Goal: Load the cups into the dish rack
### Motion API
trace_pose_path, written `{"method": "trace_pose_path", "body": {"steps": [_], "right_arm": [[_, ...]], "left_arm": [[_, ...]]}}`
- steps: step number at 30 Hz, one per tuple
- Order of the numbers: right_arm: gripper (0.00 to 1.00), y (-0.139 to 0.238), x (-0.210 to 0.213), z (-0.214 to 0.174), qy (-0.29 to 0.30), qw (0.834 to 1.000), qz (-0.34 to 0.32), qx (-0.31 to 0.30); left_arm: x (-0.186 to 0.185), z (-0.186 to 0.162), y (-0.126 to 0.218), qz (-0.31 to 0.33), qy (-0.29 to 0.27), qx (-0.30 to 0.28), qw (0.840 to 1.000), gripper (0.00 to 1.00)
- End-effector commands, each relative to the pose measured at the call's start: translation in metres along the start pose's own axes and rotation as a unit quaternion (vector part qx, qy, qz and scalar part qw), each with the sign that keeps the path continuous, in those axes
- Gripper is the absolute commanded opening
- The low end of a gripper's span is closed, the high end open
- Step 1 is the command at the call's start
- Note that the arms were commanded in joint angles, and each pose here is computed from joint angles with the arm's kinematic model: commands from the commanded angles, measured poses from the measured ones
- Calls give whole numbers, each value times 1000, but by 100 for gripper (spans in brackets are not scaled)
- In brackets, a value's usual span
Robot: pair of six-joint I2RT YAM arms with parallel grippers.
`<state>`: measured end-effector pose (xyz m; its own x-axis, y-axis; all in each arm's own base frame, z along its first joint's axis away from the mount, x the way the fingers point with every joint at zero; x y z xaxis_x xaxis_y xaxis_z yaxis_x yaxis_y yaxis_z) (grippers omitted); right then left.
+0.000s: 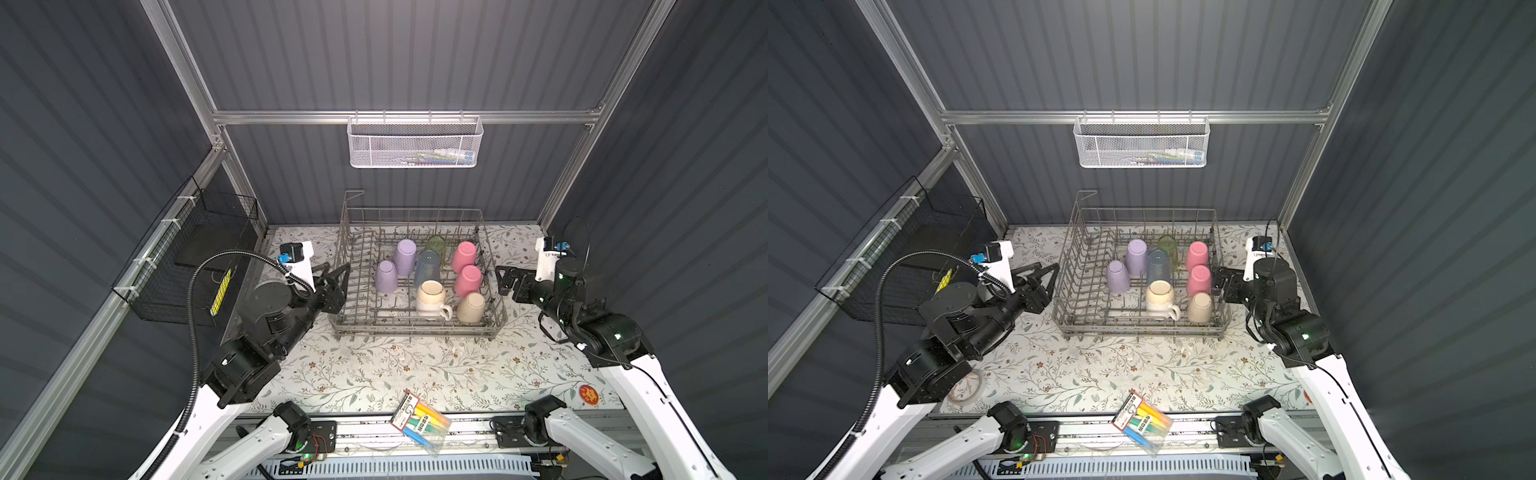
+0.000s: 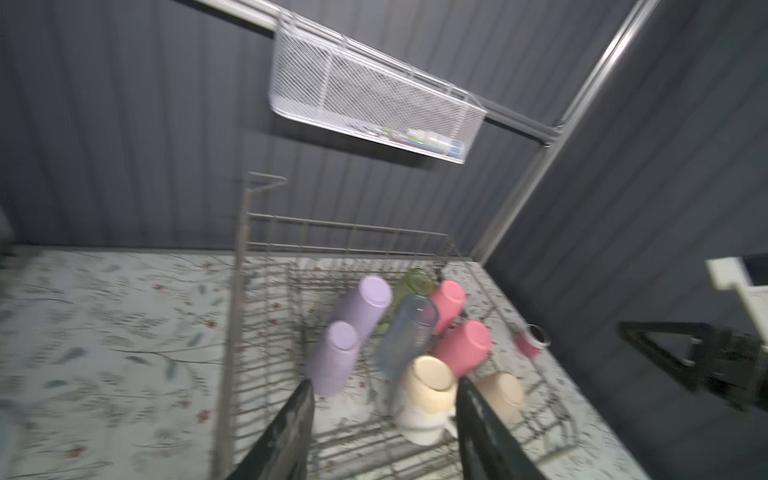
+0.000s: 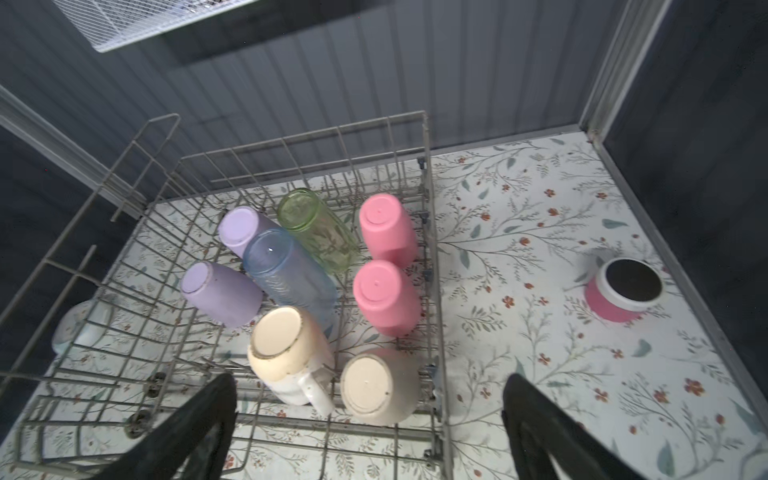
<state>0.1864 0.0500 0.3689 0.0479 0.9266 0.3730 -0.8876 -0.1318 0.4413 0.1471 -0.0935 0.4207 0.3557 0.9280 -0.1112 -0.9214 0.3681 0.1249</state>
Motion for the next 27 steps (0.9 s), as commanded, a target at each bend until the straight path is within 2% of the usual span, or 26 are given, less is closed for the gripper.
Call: {"method": "trace_pose_path", "body": {"steps": [1,3,7,12,16,22,27], "right_arm": [[99,-2,-12,0,9,999,-31,-27],[99,-6,-18,-3,5,999,-41,-29],[99,-15,-27,-7,3,998,-58,-21],[99,-26,-36,-11,-5,998,-67,-9],[99,-35,-43,-13,-20,998,-65,1],[99,-41,-51,-18,-41,997,-60,12],[99,-44,-56,-20,-47,997,-64,18]], "left_arm": [[26,2,11,167,-48,-8,985,71],[33,-4,9,218,-69,-11,973,75],[37,-14,3,255,-91,-14,963,79],[36,-30,-12,266,-112,-18,957,81],[36,-43,-35,269,-127,12,955,82],[67,-54,-62,260,-89,37,961,82],[120,-67,-84,261,-25,62,963,82]]}}
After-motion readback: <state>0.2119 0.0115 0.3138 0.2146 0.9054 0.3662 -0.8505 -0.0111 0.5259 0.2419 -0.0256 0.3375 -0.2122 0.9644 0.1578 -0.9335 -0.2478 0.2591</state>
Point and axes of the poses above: each gripper's point midway between its finger pads, its own y axis back along the fingers, its own x axis along the line the jaws close on, z = x × y, the point moved 10 cm from there along y, back along the fingers, and after that the axes turned 10 degrees about -y, right-handed, at the moved point
